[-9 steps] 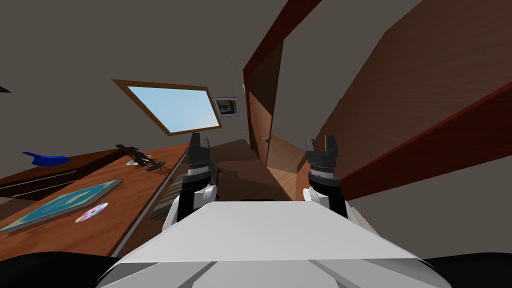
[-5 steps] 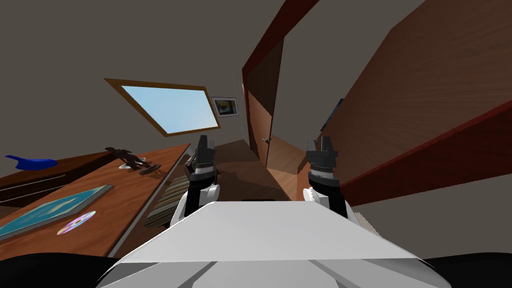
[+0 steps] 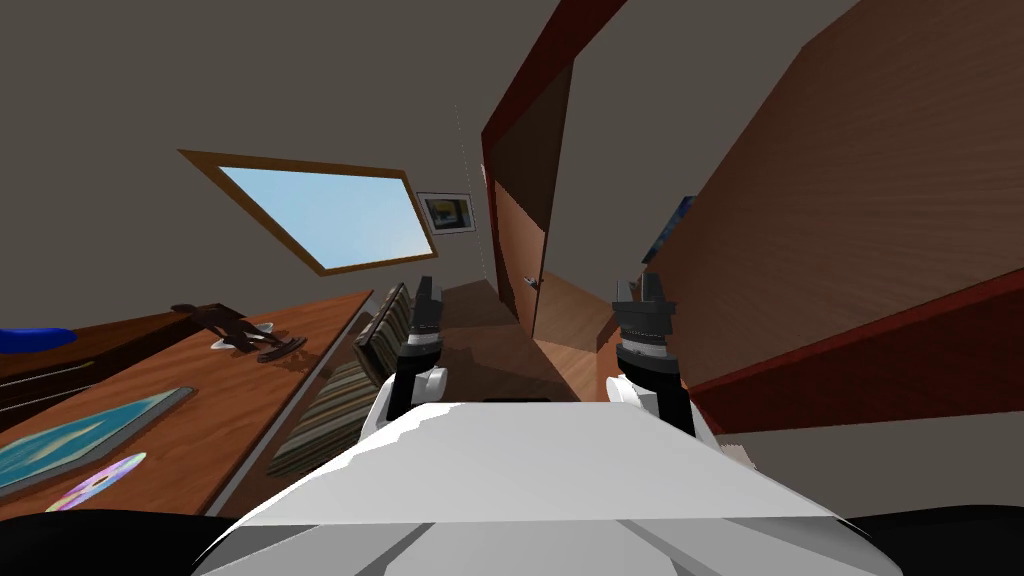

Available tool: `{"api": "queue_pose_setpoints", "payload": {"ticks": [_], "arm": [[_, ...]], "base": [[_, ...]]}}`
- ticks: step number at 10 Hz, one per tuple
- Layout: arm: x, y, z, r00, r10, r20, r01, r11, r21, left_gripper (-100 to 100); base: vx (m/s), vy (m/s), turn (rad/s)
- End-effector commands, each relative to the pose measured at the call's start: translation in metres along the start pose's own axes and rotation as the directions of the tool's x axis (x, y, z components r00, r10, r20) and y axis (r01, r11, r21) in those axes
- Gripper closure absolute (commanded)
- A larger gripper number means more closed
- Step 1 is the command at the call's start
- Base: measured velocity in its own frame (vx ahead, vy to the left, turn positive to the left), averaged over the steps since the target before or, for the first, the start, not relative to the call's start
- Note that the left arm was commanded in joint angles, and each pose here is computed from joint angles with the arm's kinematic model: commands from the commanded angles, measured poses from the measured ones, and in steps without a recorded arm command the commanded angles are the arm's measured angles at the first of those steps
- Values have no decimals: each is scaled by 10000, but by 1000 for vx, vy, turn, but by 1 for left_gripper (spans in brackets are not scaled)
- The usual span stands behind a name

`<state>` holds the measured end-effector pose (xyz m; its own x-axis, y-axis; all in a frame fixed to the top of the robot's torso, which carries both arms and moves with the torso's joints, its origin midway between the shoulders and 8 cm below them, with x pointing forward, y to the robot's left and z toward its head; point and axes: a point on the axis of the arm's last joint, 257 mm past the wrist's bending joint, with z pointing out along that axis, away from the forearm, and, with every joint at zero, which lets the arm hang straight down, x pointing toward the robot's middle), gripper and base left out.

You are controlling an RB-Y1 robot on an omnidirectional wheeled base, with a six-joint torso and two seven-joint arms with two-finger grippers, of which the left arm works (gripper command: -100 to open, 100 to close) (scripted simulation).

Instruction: Push the door open

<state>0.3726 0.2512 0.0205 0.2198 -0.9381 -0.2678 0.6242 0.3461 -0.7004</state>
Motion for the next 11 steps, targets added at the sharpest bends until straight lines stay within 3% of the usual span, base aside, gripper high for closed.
{"api": "queue_pose_setpoints", "payload": {"ticks": [1, 6, 11], "arm": [[89, 80, -7, 9997, -175, -170, 174, 9998, -82, -100], [449, 382, -75, 9930, -843, -822, 805, 9956, -477, -100], [798, 641, -168, 9790, -1467, -1413, 1350, 9868, -896, -100]], "base": [[80, 16, -22], [107, 23, -31], [90, 24, -30]]}}
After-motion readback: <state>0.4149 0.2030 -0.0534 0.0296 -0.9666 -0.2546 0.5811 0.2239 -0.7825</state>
